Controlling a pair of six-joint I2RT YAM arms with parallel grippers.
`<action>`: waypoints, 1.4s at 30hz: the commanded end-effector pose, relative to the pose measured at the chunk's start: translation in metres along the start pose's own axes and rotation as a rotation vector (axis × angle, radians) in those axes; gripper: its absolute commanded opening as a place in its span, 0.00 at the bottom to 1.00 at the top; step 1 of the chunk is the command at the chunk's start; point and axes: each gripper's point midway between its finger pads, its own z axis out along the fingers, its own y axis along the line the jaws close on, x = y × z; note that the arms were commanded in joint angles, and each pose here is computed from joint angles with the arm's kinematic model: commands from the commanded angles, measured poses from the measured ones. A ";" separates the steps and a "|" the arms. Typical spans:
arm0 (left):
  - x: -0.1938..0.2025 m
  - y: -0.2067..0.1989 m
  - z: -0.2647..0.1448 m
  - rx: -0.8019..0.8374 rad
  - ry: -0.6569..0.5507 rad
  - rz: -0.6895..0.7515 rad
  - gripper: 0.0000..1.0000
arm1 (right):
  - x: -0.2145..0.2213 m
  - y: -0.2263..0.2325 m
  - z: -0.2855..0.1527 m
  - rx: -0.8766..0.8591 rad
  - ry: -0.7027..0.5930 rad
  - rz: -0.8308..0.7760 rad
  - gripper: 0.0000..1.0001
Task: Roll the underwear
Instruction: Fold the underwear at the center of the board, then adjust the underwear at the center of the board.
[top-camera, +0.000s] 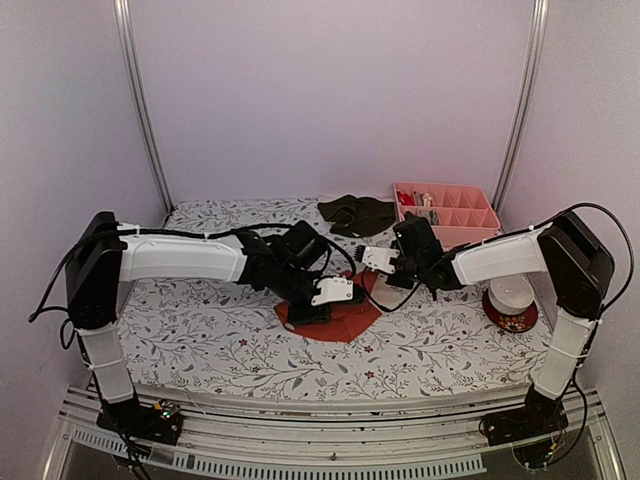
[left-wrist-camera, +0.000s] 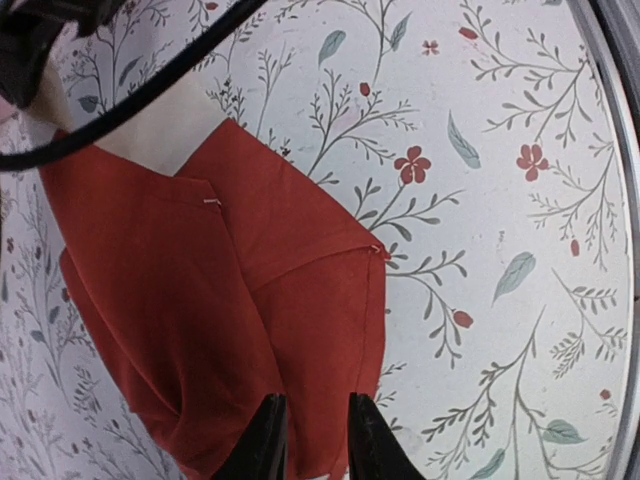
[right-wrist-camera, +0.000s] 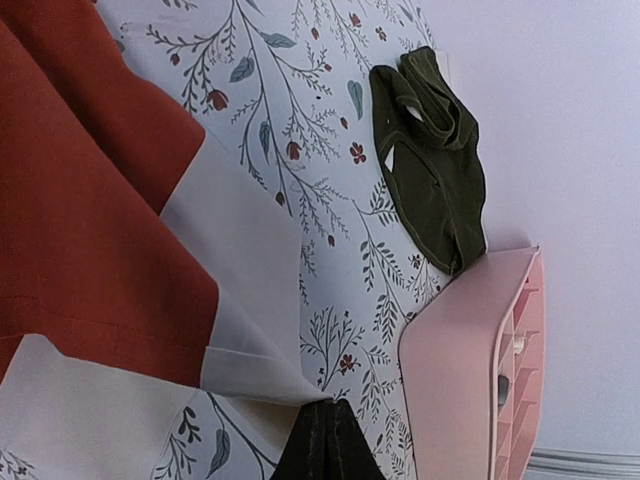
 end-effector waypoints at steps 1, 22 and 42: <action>0.003 -0.023 -0.011 0.071 -0.006 0.024 0.33 | 0.009 -0.008 -0.012 0.012 0.040 0.019 0.02; 0.109 0.041 -0.025 -0.243 -0.019 0.071 0.60 | -0.042 -0.029 -0.045 0.084 0.036 0.131 0.80; 0.123 0.053 -0.008 -0.350 -0.043 0.106 0.41 | -0.036 0.096 -0.033 -0.265 0.228 0.624 0.63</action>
